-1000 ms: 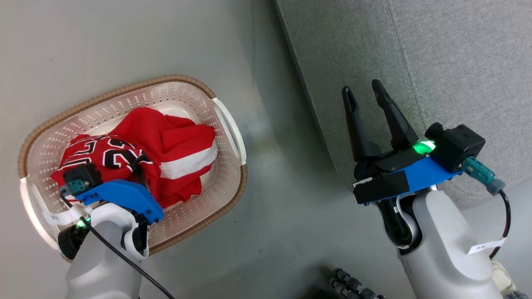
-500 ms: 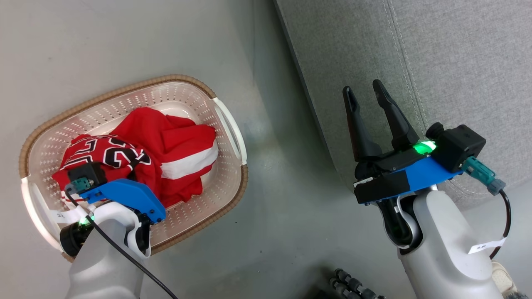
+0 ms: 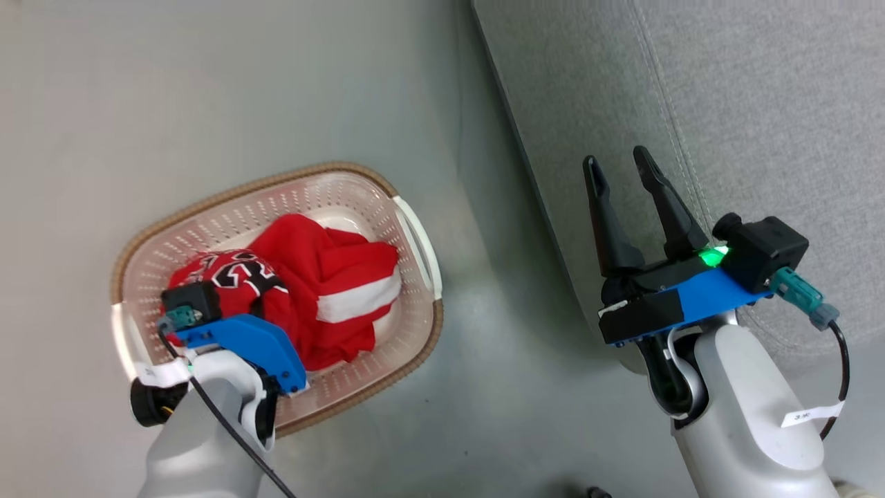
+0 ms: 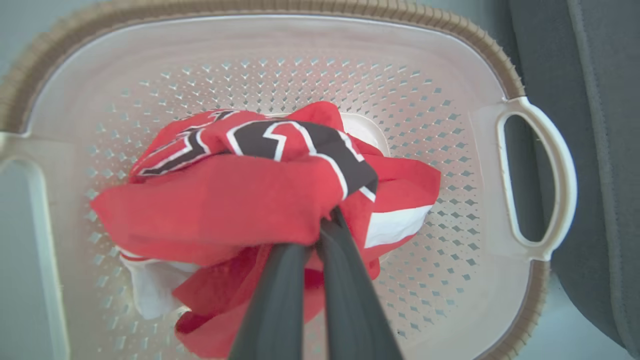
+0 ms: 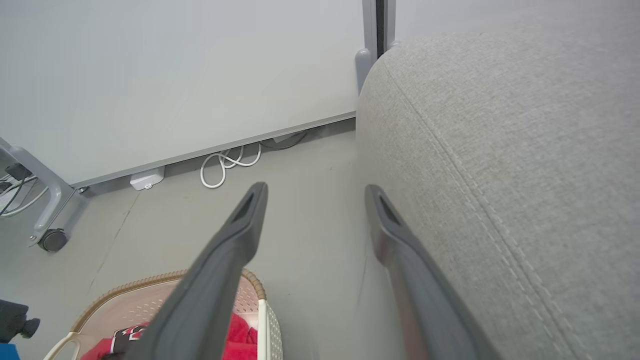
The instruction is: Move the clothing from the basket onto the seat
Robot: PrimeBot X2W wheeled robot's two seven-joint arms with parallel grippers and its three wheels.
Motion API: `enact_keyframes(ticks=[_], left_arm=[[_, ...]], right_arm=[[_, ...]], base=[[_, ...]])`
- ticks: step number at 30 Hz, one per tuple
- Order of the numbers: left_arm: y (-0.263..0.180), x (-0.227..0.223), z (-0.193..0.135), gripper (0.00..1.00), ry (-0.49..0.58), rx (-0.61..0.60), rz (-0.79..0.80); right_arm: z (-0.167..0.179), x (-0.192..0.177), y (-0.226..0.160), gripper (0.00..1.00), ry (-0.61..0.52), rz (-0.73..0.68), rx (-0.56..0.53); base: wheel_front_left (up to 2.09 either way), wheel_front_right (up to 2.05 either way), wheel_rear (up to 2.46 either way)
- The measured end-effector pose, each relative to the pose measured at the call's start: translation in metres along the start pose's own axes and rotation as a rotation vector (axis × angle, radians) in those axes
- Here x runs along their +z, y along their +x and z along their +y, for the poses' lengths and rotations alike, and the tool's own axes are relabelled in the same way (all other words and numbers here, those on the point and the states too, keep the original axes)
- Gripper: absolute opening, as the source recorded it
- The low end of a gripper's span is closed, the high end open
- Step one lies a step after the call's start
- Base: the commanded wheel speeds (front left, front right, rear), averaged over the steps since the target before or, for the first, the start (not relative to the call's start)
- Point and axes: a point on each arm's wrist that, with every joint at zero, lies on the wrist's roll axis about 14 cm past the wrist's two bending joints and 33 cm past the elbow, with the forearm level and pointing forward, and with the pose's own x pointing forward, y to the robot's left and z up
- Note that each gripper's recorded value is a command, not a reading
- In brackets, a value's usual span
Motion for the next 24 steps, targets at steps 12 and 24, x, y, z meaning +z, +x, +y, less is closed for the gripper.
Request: enact_keyframes(ticks=[12,24], left_arm=[[-0.077,0.051,-0.03,0.0,0.154,-0.107,-0.217],[-0.173,0.108,-0.1,0.0,0.287,-0.275,-0.521]], right_arm=[[0.023,0.031,-0.033,1.0,0.004,-0.065,0.042],[0.053,0.067,-0.076,1.0,0.012,-0.135,0.114]], base=[[0.0,0.0,0.0],[0.0,0.0,0.0]])
